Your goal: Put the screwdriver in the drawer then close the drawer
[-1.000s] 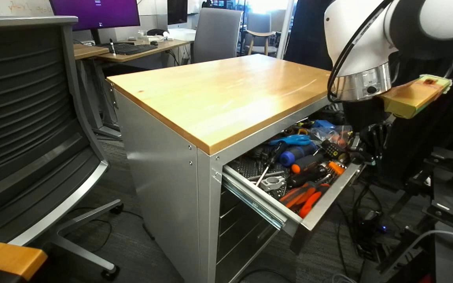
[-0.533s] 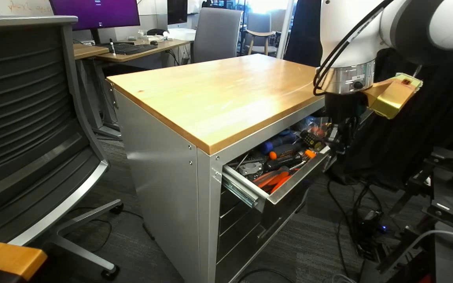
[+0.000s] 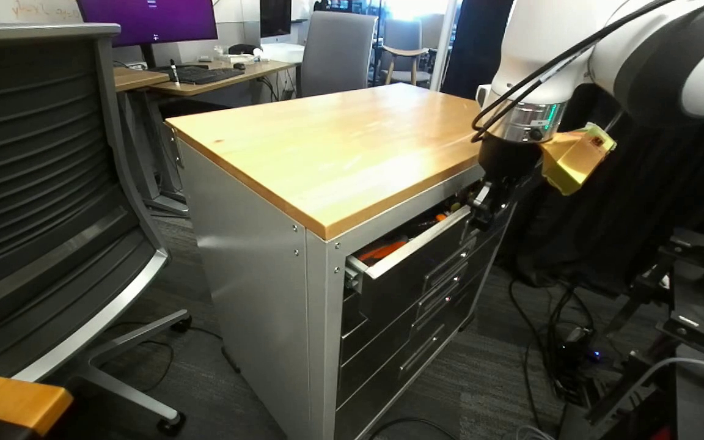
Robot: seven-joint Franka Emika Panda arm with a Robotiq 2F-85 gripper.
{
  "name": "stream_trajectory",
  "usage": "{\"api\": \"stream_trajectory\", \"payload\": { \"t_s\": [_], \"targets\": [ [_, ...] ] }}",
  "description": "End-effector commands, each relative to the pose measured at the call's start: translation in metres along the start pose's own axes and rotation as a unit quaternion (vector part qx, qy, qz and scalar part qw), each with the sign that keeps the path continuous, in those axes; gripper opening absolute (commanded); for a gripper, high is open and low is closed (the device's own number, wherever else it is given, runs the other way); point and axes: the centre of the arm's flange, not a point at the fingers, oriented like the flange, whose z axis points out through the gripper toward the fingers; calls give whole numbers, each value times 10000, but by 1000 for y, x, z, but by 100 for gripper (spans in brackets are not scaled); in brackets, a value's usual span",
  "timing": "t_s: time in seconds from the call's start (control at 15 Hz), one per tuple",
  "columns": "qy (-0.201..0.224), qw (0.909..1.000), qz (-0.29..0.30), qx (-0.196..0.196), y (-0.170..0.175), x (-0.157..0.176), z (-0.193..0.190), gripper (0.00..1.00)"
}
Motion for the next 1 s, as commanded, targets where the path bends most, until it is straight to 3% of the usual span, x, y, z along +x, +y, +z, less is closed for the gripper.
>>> {"api": "stream_trajectory", "payload": {
  "t_s": [0.0,0.4,0.53,0.67,0.73,0.8,0.93],
  "targets": [
    [899,9958,143,105,-12,15,3,2],
    [1929,9807,254,170,-19,6,-3,2],
    [2030,9786,312,106,-18,4,-3,2],
    [1749,9840,313,-82,-18,0,-7,8],
    [1297,9911,258,-132,-15,-9,-17,28],
    [1113,9933,282,-150,-12,-12,-25,30],
    [419,9982,220,-377,-2,-31,-44,45]
  ]
}}
